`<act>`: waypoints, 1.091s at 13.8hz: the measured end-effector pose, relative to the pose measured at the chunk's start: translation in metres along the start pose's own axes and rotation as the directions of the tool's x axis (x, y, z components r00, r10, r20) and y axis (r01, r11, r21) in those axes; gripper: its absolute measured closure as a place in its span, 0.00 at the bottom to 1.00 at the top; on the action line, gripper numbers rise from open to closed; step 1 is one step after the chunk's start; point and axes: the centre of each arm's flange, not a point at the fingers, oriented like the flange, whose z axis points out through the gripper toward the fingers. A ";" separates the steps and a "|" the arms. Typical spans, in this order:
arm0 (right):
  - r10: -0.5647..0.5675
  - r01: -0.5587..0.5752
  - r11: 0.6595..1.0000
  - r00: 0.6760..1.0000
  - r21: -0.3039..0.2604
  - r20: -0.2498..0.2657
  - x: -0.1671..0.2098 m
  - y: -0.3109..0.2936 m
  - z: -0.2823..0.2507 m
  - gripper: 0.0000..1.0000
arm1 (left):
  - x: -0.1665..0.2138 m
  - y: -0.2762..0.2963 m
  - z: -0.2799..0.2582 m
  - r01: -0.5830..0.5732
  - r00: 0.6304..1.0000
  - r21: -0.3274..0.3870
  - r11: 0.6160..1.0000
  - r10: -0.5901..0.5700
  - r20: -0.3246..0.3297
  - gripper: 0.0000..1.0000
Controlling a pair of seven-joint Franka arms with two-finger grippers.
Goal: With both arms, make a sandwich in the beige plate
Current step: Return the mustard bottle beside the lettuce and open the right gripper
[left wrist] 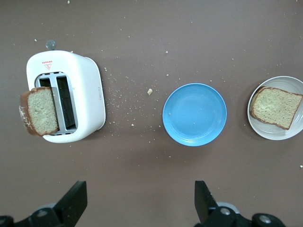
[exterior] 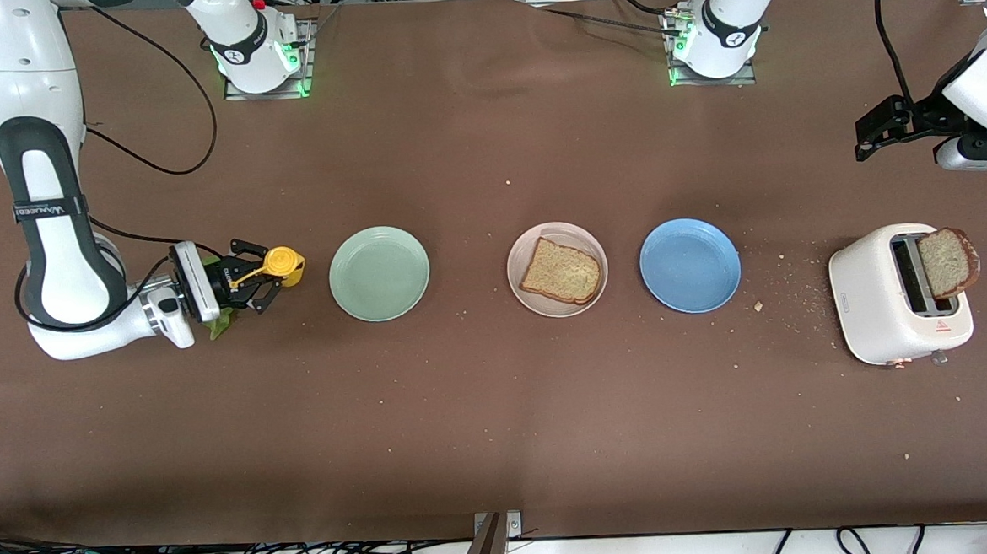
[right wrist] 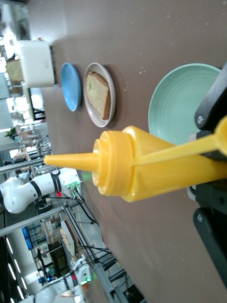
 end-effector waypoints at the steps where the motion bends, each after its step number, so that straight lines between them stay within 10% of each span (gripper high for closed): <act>1: -0.046 0.046 0.999 0.999 -0.005 -0.027 -0.013 0.000 0.008 0.89 | 0.000 0.000 0.000 0.000 1.000 0.000 1.000 0.000 0.000 0.00; 15: -0.072 0.063 0.995 0.989 -0.071 -0.128 -0.106 -0.017 0.017 0.90 | 0.000 0.000 0.000 0.000 1.000 0.000 1.000 0.000 0.000 0.00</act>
